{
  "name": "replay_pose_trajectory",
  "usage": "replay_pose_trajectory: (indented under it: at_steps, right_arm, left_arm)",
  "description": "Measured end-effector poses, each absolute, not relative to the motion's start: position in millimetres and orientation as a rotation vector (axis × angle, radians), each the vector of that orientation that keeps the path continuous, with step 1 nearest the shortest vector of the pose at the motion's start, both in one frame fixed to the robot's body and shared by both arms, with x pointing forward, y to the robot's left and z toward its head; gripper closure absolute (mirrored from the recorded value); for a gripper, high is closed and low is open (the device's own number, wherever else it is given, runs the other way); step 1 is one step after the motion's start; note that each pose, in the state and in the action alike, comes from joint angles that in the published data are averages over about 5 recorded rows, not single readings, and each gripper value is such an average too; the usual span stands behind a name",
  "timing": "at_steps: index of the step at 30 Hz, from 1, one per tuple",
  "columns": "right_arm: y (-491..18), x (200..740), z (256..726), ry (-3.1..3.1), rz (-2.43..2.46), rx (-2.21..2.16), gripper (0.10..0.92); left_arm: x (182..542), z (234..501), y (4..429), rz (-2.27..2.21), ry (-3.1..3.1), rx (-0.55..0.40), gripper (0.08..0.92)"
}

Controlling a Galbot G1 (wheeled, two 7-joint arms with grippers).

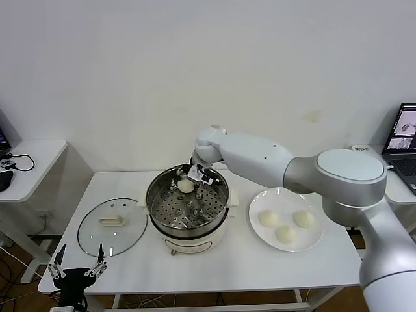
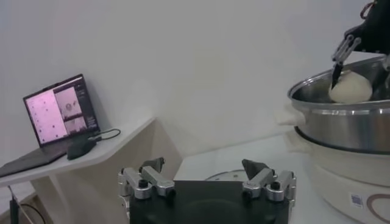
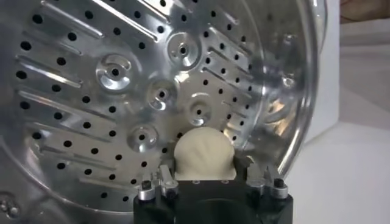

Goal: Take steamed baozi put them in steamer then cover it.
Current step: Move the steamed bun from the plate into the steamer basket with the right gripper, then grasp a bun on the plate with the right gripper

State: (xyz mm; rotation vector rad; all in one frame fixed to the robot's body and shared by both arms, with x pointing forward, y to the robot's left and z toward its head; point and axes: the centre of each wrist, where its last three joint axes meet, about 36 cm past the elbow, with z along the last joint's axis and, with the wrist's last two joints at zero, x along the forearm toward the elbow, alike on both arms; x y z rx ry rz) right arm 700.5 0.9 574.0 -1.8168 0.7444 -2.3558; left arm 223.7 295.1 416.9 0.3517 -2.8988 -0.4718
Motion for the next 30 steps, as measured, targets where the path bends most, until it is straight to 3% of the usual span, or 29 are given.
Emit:
replay_pose_trajectory:
  at_steps: [4,15,22,30]
  right_arm:
    - [-2,701,583,0.755,-2.361,-1.820,0.202]
    - [-32,681,646,1.076,-2.371,-1.863,0.200]
    - [-82,661,680,1.396,-2.383,-1.879,0.200]
    - [-158,634,684,1.709,-2.386,-1.890,0.200]
  left_arm:
    - [223,419,294,-0.469,-2.903,0.352,0.177]
    - [223,430,293,-0.477,-2.918,0.336,0.177]
    - [228,438,297,-0.486,-2.931,0.324,0.177]
    - [234,445,306,-0.500,-2.939,0.322,0.177]
